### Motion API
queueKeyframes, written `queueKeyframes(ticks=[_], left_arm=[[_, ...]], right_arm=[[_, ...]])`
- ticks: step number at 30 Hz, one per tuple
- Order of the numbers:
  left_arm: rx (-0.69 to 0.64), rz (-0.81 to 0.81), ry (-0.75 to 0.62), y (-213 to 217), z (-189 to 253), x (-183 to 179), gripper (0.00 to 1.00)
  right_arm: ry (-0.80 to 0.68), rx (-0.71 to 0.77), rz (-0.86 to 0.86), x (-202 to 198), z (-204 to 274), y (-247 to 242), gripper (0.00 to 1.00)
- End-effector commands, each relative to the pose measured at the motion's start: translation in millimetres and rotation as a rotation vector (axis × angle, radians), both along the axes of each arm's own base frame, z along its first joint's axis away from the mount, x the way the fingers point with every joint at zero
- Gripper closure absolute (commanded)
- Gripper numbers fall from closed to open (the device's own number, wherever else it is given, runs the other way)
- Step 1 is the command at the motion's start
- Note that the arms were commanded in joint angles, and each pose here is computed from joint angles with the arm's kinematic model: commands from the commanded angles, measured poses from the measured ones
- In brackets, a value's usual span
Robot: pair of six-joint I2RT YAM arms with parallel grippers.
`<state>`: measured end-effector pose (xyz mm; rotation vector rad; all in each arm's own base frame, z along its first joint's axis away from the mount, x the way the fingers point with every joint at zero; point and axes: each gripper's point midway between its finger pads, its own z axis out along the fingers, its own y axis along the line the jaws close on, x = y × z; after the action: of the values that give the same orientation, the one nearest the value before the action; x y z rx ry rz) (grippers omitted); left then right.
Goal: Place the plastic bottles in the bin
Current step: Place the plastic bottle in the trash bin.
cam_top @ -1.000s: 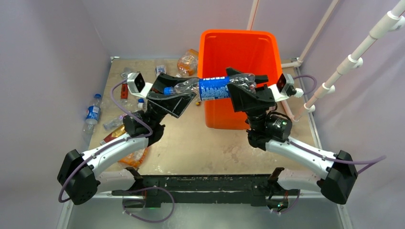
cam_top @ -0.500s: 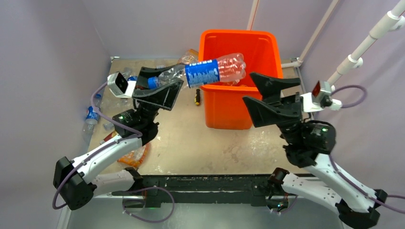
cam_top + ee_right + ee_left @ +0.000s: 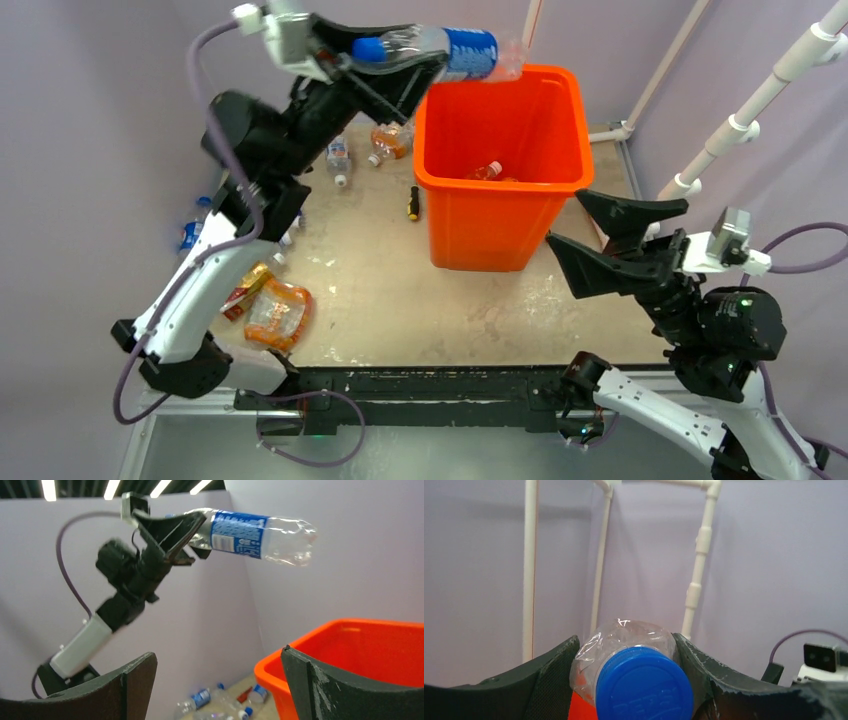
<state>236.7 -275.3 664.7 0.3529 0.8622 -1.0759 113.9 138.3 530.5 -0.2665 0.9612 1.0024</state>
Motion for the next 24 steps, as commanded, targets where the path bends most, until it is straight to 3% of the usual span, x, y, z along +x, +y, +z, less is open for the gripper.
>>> queueKeyframes(ticks=[1, 11, 23, 24], left_arm=[[0.393, -0.073, 0.129, -46.2, -74.0, 20.7, 1.00], [0.465, 0.109, 0.300, -67.7, -116.3, 95.8, 1.00], [0.614, 0.151, 0.337, -118.5, -201.2, 125.8, 1.00], [0.611, 0.140, 0.335, -121.4, -203.3, 125.9, 0.92]], right_arm=[[0.064, -0.135, -0.036, 9.4, -26.9, 4.9, 0.01], [0.057, -0.135, -0.040, 11.9, -34.2, 7.4, 0.01], [0.114, -0.131, -0.044, 18.9, -63.8, 10.6, 0.01], [0.120, -0.133, -0.045, 19.8, -65.8, 11.0, 0.01]])
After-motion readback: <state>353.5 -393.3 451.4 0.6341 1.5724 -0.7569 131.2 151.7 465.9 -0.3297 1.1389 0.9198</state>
